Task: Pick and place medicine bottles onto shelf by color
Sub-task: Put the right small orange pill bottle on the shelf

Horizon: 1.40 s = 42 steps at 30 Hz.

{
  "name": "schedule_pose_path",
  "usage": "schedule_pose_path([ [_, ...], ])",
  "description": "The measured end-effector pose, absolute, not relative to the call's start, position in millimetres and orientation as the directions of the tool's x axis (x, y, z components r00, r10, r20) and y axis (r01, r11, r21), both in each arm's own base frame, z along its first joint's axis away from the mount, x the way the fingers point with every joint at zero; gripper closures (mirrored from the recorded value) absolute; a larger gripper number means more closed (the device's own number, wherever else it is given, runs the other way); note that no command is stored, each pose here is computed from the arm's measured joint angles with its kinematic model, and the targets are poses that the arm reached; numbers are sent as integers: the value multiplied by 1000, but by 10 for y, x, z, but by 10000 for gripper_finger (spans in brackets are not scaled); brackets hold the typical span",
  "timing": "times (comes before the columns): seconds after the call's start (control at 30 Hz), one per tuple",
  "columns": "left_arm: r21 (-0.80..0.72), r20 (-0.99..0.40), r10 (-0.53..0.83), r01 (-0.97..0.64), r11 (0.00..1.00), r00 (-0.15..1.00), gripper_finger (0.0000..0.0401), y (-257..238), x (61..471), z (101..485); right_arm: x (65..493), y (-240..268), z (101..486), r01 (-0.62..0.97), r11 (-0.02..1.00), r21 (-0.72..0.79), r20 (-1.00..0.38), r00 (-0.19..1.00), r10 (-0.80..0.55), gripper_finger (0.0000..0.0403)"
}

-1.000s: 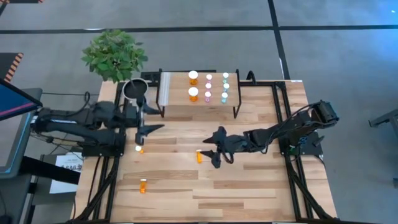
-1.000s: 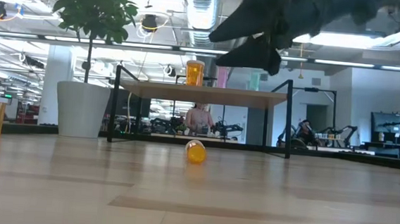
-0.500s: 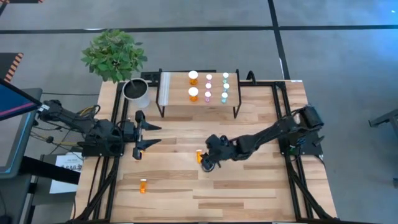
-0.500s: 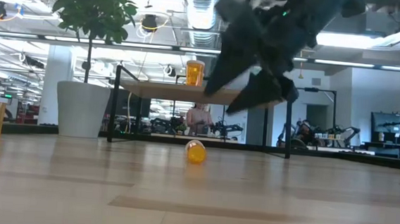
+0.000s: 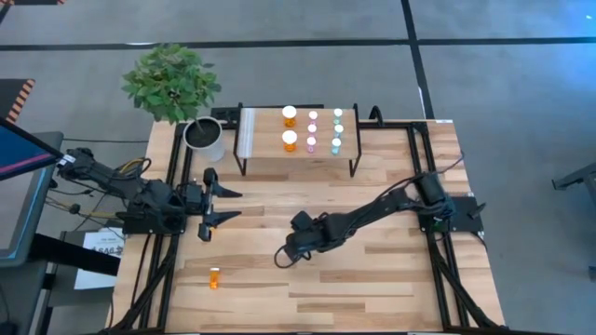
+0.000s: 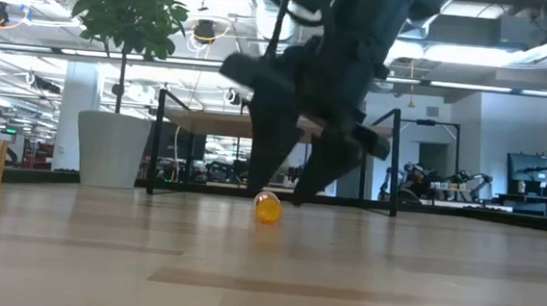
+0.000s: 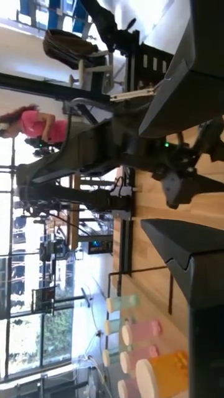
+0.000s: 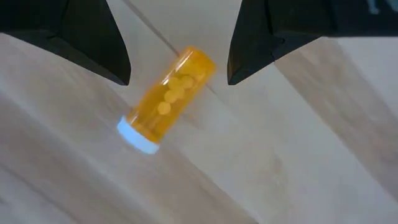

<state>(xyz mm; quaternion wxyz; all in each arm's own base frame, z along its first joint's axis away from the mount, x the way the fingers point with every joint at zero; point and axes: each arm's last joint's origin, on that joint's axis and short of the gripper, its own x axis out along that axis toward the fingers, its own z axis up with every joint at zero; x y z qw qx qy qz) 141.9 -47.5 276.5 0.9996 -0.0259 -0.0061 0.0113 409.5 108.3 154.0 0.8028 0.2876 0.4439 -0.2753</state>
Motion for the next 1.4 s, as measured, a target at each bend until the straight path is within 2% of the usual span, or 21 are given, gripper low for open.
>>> schedule_pose_path([
  [0.3,-49,7,22,-21,999,1000,188,-475,1420,2760,4182,1122,1347,715,671,197,-905,396,-157,112],
  [0.43,-49,8,21,-21,999,1000,188,-475,1420,2761,4173,1119,1342,719,669,189,-907,389,-161,127],
  [0.57,-51,9,21,-21,999,1000,188,-475,1420,2762,4157,1112,1359,721,669,182,-910,381,-162,162],
  [0.87,-55,9,20,-20,998,1000,188,-476,1420,2762,4126,1101,1356,719,679,149,-919,353,-172,273],
  [1.0,-66,10,12,-12,998,1000,188,-478,1420,2763,4112,1114,1404,691,708,146,-918,361,-163,303],
  [1.1,-75,7,12,-12,997,1000,188,-478,1420,2759,4086,1131,1502,654,743,138,-910,381,-166,306],
  [1.23,-91,-24,12,-14,996,1000,187,-494,1458,2721,4090,1193,1684,594,792,140,-862,466,-197,292],
  [1.4,-142,-87,3,-15,990,996,157,-534,1570,2626,4028,1288,1974,529,842,104,-787,562,-256,287],
])
